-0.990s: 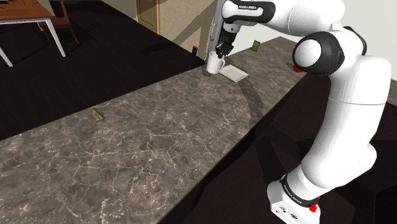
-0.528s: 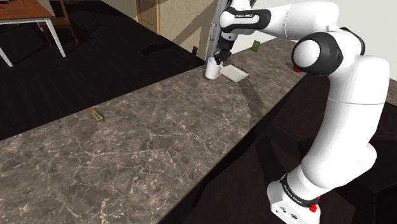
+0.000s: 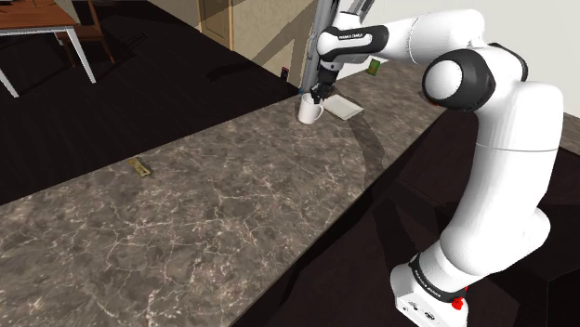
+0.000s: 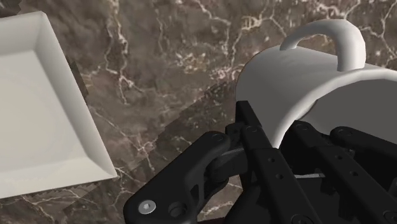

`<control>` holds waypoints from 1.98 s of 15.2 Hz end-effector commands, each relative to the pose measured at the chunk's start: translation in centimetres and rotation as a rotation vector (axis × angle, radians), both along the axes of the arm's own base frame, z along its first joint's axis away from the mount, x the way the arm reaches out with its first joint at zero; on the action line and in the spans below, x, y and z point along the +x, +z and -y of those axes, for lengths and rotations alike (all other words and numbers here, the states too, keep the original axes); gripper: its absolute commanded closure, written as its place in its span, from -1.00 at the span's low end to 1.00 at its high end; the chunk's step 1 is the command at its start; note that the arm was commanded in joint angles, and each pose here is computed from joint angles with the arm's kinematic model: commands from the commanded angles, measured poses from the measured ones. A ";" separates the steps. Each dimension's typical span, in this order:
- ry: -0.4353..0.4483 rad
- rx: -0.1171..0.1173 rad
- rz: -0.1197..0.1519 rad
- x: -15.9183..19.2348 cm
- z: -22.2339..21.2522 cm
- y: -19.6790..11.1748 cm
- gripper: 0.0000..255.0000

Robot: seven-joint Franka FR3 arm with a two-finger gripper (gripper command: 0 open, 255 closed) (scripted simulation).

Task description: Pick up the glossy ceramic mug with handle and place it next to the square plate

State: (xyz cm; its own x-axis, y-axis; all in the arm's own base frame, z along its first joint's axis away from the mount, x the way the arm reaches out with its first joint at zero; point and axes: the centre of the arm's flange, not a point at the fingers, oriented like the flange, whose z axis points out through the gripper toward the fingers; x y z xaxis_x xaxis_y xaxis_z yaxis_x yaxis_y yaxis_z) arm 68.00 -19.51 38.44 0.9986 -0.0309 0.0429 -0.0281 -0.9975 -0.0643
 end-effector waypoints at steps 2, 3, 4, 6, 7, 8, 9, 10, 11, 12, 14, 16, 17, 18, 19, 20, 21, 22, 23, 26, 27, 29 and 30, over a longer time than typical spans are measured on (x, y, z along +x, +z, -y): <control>0.000 0.000 0.001 -0.1 0.1 -1.6 1.00; 0.000 0.000 0.001 -0.1 0.1 -2.1 1.00; 0.000 0.000 0.001 -0.1 0.1 -2.6 1.00; 0.000 0.000 0.001 -0.1 0.1 -2.6 1.00; 0.000 0.000 0.001 -0.1 0.1 -2.6 1.00; 0.000 0.000 0.001 -0.1 0.1 -2.6 1.00; 0.000 0.000 0.001 -0.1 0.1 -2.6 1.00; 0.000 0.000 0.001 -0.1 0.1 -2.6 1.00; 0.000 0.000 0.001 -0.1 0.1 -2.6 1.00; 0.000 0.000 0.001 -0.1 0.1 -2.6 1.00; 0.000 0.000 0.001 -0.1 0.1 -2.6 -1.00; 0.000 0.000 0.001 -0.1 0.1 -2.6 -1.00; 0.000 0.000 0.001 -0.1 0.1 -2.6 -1.00; 0.000 0.000 0.001 -0.1 0.1 -2.6 -1.00; 0.000 0.000 0.001 -0.1 0.1 -1.2 -1.00; 0.000 0.000 0.001 -0.2 0.2 0.1 -1.00; 0.000 0.000 0.001 -0.2 0.3 1.4 -1.00; 0.000 0.000 0.001 -0.3 0.4 2.4 -1.00; 0.000 0.000 0.001 -0.3 0.4 2.4 -1.00; 0.000 0.000 0.001 -0.3 0.4 2.4 -1.00; 0.000 0.000 0.001 -0.3 0.4 2.4 -1.00; 0.000 0.000 0.001 -0.3 0.4 2.4 -1.00; 0.000 0.000 0.001 -0.3 0.4 2.4 -1.00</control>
State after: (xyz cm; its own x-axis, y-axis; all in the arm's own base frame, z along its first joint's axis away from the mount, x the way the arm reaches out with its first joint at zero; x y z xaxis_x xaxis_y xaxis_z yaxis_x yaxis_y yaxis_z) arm 67.72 -19.88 40.87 0.9986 -0.0307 0.0439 -0.0279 -0.9975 -0.0642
